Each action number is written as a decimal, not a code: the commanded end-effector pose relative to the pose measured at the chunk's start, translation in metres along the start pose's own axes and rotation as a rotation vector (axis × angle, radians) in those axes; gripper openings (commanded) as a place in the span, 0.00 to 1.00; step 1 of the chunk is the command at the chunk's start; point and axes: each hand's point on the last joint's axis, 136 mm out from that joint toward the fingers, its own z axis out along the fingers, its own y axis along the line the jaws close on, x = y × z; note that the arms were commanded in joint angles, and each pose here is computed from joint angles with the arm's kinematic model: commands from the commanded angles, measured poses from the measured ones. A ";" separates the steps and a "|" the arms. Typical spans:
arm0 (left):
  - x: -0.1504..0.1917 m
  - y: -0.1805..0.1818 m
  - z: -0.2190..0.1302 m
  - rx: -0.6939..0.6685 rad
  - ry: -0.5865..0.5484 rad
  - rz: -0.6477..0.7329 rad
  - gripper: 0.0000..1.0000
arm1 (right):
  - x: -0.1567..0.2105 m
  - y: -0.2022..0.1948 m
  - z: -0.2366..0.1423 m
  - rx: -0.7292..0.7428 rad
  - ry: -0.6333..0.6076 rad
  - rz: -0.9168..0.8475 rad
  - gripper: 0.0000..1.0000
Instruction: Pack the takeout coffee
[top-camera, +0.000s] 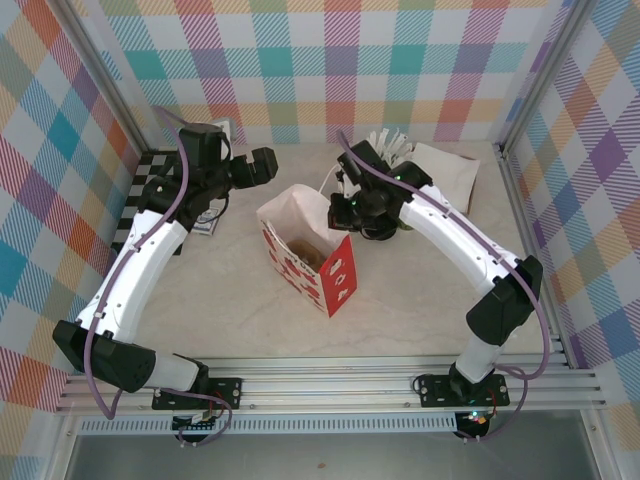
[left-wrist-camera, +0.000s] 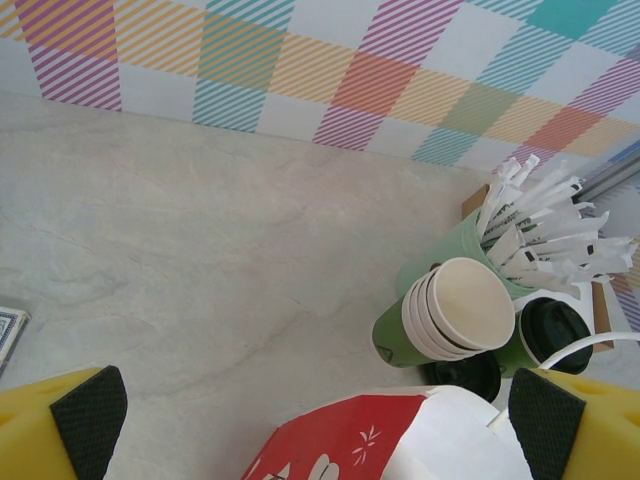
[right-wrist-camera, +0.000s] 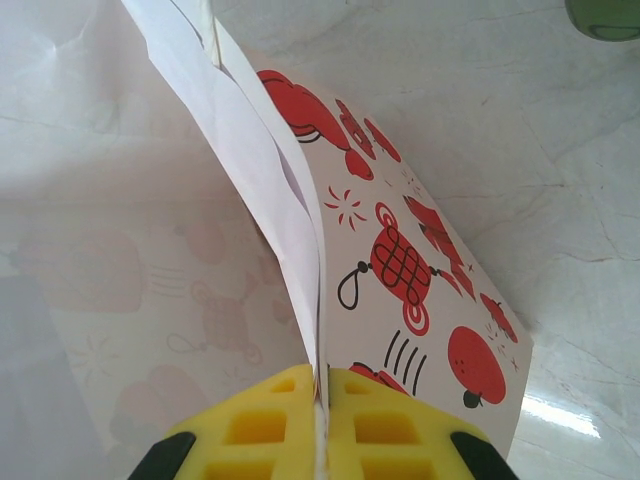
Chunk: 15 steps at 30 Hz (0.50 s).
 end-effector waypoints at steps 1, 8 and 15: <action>0.001 0.014 0.001 -0.052 0.001 -0.025 1.00 | -0.007 0.003 -0.012 0.005 -0.070 0.044 0.00; 0.001 0.026 -0.001 -0.115 -0.016 -0.031 1.00 | -0.009 -0.002 -0.014 0.046 -0.139 0.084 0.00; 0.003 0.026 0.003 -0.113 -0.007 -0.030 1.00 | -0.006 0.003 -0.012 0.038 -0.106 -0.028 0.20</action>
